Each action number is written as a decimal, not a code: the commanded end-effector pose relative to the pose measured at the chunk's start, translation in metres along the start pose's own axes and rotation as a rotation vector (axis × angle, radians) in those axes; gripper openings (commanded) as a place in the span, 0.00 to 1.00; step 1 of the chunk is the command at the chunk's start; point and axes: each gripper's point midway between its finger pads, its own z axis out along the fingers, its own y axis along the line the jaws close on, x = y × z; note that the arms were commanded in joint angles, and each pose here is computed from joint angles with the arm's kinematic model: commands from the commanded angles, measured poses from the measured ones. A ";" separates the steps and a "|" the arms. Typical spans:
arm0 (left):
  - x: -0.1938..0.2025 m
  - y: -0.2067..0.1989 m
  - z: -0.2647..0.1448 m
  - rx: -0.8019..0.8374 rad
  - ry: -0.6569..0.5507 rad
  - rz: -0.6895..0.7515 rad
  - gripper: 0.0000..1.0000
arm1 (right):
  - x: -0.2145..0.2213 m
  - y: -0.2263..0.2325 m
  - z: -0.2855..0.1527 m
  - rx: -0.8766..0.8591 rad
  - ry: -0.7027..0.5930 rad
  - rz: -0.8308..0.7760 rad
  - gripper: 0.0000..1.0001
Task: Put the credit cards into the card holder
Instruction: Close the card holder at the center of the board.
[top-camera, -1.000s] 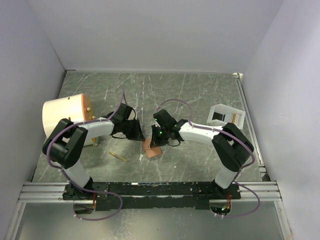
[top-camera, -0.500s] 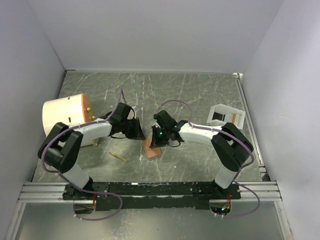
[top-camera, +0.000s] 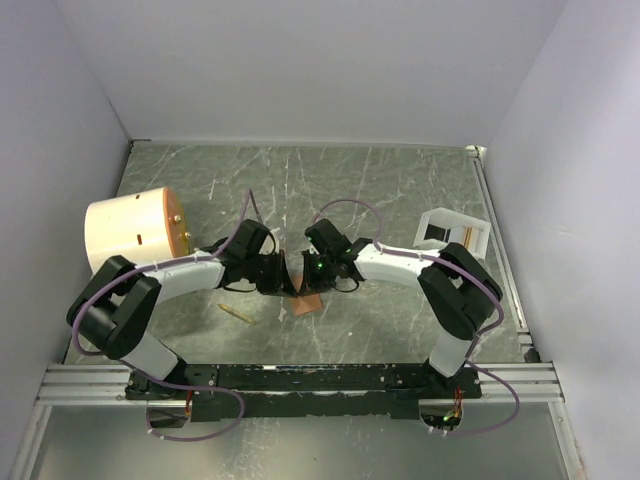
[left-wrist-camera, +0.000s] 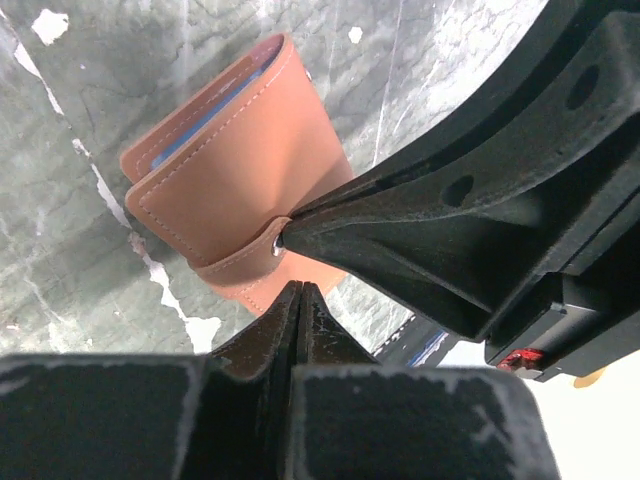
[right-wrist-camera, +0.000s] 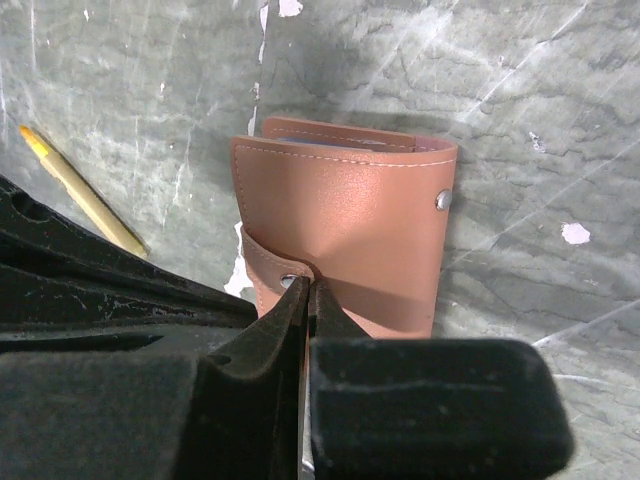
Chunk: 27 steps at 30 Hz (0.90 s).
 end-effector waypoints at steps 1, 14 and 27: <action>-0.006 -0.010 0.003 0.037 -0.018 0.008 0.08 | 0.009 -0.023 0.011 0.090 0.034 -0.002 0.00; -0.013 0.007 0.017 -0.034 -0.030 -0.019 0.07 | 0.011 -0.025 0.009 0.094 0.034 -0.005 0.00; -0.006 0.035 0.024 -0.176 0.014 -0.081 0.07 | -0.006 -0.017 0.002 0.089 -0.011 -0.061 0.00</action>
